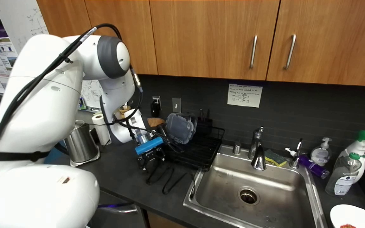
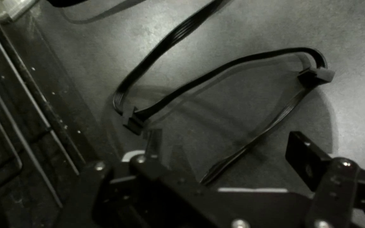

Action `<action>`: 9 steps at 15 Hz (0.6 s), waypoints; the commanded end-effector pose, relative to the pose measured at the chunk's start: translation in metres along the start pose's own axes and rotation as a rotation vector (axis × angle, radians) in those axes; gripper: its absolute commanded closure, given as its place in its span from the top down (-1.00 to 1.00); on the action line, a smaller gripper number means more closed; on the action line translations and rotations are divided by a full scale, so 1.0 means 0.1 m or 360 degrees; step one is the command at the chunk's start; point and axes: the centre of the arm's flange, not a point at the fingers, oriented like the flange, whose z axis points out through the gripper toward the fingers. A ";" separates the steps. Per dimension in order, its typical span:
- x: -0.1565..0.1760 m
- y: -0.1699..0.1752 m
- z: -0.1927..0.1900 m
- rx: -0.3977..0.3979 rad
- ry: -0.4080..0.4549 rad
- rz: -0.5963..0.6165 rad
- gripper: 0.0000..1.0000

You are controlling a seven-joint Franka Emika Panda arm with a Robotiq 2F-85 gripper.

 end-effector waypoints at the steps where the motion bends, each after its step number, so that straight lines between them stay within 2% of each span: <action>1: 0.21 0.15 0.08 -0.0020 0.0017 -0.0114 1.00; 2: 0.19 0.13 0.09 -0.0014 0.0004 -0.0151 1.00; 3: 0.05 -0.02 0.08 0.0010 -0.0013 -0.0066 1.00; 9: 0.09 0.02 0.12 0.0010 -0.0016 -0.0101 1.00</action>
